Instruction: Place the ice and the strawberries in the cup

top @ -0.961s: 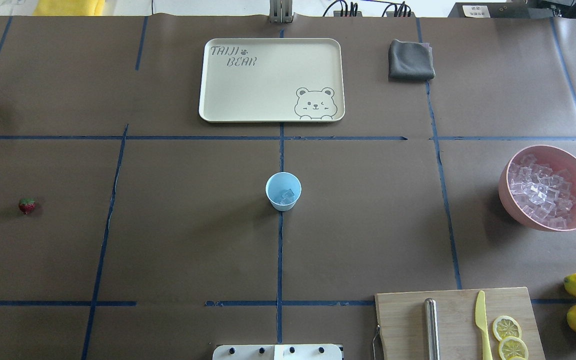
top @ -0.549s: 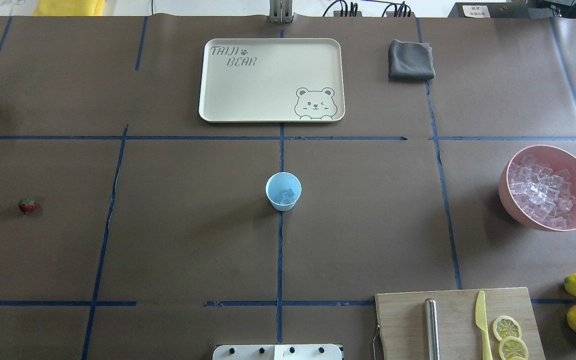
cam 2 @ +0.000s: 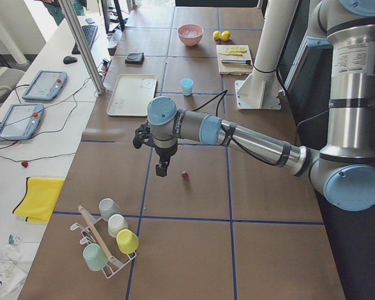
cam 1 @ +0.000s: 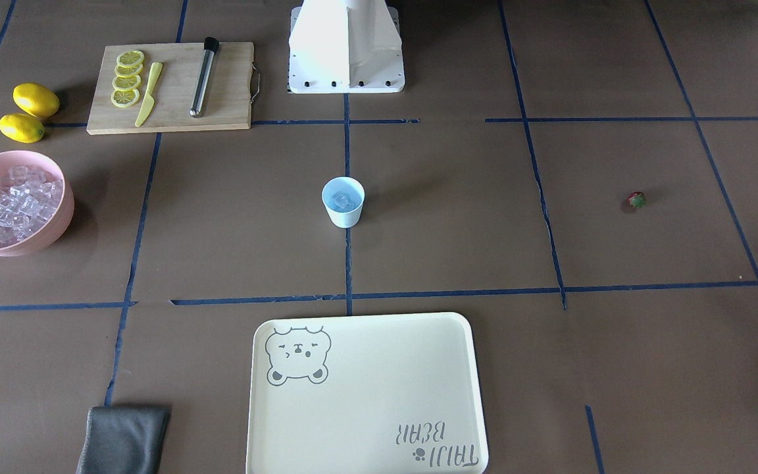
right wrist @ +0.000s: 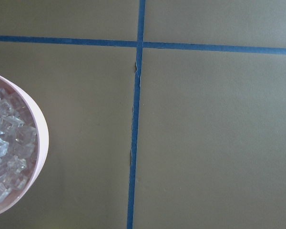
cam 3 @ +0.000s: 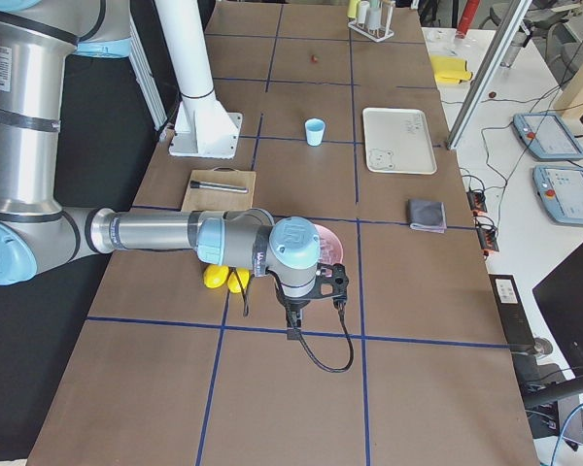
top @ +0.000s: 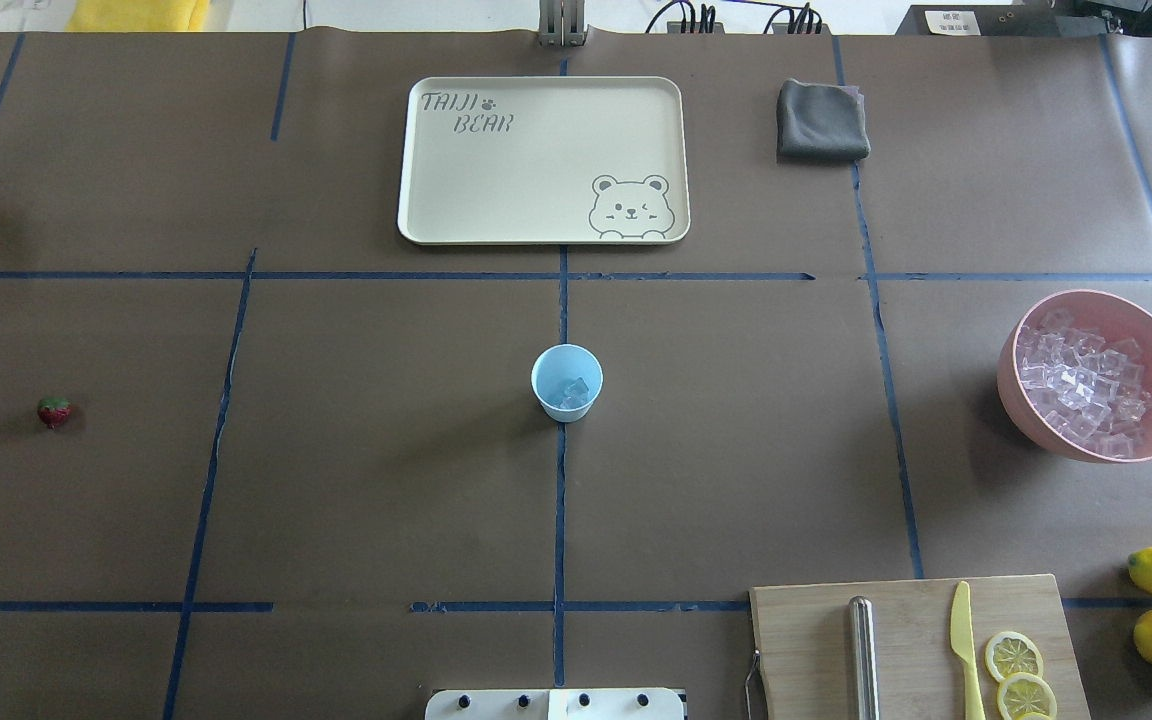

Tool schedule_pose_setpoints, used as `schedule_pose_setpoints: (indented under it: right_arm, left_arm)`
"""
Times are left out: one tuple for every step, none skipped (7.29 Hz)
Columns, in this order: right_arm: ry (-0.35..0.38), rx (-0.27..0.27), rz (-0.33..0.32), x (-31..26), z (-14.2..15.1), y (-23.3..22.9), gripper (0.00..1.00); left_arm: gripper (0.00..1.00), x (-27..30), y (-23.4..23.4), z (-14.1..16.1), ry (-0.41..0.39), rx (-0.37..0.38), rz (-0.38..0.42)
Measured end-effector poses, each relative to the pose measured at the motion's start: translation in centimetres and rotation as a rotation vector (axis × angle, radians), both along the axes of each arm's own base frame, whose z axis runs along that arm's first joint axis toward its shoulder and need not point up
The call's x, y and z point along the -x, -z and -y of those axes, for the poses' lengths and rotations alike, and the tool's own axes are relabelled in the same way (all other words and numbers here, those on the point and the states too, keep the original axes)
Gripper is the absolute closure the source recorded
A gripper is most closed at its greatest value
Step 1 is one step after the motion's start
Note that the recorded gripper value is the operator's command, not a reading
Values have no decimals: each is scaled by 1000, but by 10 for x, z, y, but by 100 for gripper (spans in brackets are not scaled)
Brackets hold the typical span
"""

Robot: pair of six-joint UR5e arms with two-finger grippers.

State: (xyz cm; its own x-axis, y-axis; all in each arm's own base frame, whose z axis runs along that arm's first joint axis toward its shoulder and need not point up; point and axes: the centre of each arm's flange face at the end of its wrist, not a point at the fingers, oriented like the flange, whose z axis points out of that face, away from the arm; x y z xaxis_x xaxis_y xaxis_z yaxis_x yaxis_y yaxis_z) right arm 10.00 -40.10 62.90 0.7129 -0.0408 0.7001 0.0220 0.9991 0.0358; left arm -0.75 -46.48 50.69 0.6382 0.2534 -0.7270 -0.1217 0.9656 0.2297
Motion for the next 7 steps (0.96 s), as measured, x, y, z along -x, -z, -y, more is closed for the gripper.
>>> schedule_pose_setpoints:
  right_arm:
    - [0, 0, 0, 0, 0, 0, 0]
    - [0, 0, 0, 0, 0, 0, 0]
    - [0, 1, 0, 0, 0, 0, 0]
    - [0, 1, 1, 0, 0, 0, 0]
    - [0, 2, 1, 0, -1, -1, 0]
    - [0, 3, 1, 0, -1, -1, 0]
    - [0, 4, 1, 0, -2, -2, 0]
  left_arm:
    - [0, -17, -2, -4, 16, -2, 20]
    - [0, -46, -9, -14, 32, -3, 43]
    - [0, -78, -16, -27, 54, -8, 56]
    - [0, -109, -21, -39, 71, -9, 60]
    - [0, -141, -24, -50, 86, -7, 70]
    - [0, -173, -29, -58, 104, -6, 79]
    - [0, -198, -40, -63, 120, -7, 77]
